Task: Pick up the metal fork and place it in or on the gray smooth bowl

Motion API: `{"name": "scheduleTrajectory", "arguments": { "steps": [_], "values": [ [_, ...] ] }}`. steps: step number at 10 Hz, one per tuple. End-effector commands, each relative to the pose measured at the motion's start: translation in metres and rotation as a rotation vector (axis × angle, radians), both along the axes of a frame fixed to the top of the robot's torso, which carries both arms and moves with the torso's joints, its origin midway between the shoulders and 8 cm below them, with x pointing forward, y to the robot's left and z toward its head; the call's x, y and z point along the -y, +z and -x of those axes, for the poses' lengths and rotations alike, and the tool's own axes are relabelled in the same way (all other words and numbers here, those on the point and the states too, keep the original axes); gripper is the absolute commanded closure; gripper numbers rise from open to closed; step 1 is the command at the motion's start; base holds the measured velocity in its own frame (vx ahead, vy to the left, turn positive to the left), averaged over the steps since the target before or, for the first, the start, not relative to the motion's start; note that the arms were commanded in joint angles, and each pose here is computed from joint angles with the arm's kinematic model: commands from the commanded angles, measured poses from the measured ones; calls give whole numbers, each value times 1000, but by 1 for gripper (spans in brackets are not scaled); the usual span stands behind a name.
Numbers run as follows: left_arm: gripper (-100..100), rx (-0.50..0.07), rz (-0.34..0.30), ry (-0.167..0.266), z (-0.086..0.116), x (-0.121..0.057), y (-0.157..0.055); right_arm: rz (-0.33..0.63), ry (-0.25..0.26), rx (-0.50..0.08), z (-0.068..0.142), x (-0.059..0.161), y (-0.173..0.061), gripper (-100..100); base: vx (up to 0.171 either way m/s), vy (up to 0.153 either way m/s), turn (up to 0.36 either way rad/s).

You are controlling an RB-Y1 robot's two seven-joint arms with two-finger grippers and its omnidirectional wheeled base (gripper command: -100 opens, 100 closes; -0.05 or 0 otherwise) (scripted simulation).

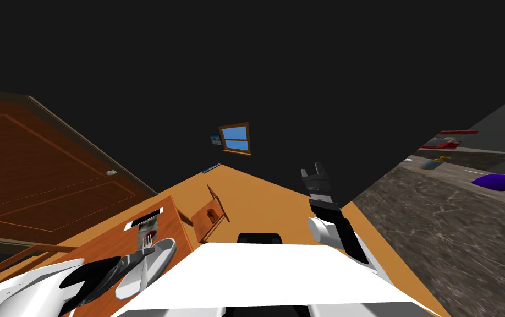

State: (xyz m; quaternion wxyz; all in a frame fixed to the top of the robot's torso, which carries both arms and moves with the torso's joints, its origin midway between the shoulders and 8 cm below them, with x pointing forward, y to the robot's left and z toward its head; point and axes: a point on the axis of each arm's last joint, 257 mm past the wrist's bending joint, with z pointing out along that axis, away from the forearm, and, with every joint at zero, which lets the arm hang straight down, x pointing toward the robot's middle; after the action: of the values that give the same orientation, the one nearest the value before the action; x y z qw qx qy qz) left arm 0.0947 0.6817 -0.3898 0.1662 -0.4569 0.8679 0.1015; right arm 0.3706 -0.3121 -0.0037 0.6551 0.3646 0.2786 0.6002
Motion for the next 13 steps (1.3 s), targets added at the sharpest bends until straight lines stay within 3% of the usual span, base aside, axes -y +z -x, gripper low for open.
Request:
{"name": "scheduleTrajectory", "arguments": {
  "steps": [1, 4, 5, 6, 7, 13],
  "values": [
    [-100, -4, -2, 12, 4, -3, 5, 0, 0, 0, 0, 0, 0, 0, -46, 2, -186],
    [-100, 0, 1, 48, 8, -5, 10, 0, 0, 0, 0, 0, 0, 0, -72, 14, -131],
    [-100, -12, -4, 42, 12, -8, 15, 0, 0, 0, 0, 0, 0, 0, -75, -8, -139],
    [-100, -2, 1, 70, 12, -8, 15, 0, 0, 0, 0, 0, 0, 0, -61, -5, -92],
    [-100, -14, -4, 64, 17, -10, 20, 0, 0, 0, 0, 0, 0, 0, -76, -2, -209],
    [-100, -5, 2, 144, 26, -15, 31, 0, 0, 0, 0, 0, 0, 0, -53, 2, -102]
  ]
}}
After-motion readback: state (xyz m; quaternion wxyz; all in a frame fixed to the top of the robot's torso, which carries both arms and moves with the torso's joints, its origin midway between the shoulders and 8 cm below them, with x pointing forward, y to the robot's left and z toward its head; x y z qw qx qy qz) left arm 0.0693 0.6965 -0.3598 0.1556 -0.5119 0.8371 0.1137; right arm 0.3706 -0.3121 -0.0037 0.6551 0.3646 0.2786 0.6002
